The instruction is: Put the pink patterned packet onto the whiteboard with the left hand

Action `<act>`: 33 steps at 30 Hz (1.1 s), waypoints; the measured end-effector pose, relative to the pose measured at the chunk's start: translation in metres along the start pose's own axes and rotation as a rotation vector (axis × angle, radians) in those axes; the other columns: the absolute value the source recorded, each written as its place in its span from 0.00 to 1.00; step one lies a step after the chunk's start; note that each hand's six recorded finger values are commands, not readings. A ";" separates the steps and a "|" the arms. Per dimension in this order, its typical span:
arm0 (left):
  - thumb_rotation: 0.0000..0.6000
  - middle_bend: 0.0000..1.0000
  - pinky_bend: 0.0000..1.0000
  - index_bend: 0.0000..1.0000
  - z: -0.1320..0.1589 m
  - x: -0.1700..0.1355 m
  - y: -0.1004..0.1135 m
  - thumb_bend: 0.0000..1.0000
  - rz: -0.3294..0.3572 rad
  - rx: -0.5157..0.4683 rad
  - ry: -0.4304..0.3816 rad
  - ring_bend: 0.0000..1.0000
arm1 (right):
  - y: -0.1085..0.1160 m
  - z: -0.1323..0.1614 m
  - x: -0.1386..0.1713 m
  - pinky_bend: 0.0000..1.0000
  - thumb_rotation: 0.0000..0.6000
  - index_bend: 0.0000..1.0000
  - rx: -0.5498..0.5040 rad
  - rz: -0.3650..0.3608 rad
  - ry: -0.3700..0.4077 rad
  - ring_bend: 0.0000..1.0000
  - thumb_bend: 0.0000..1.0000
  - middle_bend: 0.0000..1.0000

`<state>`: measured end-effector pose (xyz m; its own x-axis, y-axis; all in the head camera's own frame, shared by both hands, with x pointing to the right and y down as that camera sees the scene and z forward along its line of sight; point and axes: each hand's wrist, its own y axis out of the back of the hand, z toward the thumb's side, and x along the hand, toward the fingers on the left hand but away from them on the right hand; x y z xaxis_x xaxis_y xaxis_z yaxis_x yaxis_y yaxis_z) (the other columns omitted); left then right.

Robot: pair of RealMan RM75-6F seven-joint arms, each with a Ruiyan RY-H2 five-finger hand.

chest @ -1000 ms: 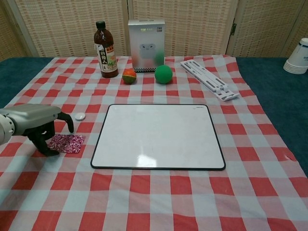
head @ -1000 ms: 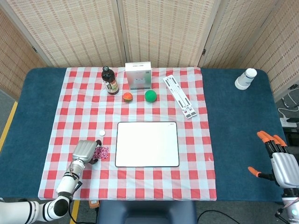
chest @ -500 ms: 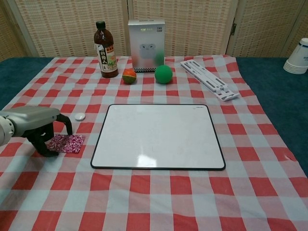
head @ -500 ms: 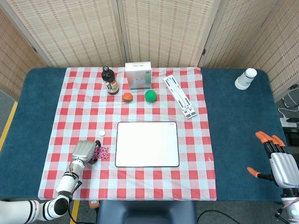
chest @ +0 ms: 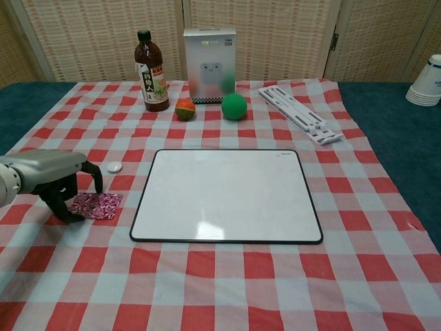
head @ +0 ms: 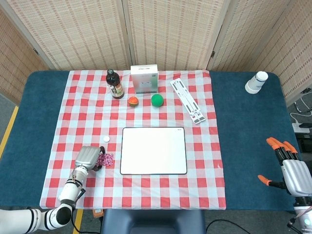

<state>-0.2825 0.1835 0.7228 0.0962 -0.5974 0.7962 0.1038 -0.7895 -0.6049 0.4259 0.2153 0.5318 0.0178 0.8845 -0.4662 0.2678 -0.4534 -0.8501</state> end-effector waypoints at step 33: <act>1.00 0.91 0.86 0.36 0.160 0.018 0.091 0.27 0.128 0.004 -0.167 0.92 | 0.013 -0.005 0.007 0.07 1.00 0.09 -0.027 -0.046 0.001 0.00 0.00 0.08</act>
<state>-0.1133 0.1231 0.6800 0.2714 -0.6610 0.6996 0.0845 -0.7077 -0.7014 0.4338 0.2158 0.5187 0.0060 0.9043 -0.4268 0.2947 -0.4094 -0.8634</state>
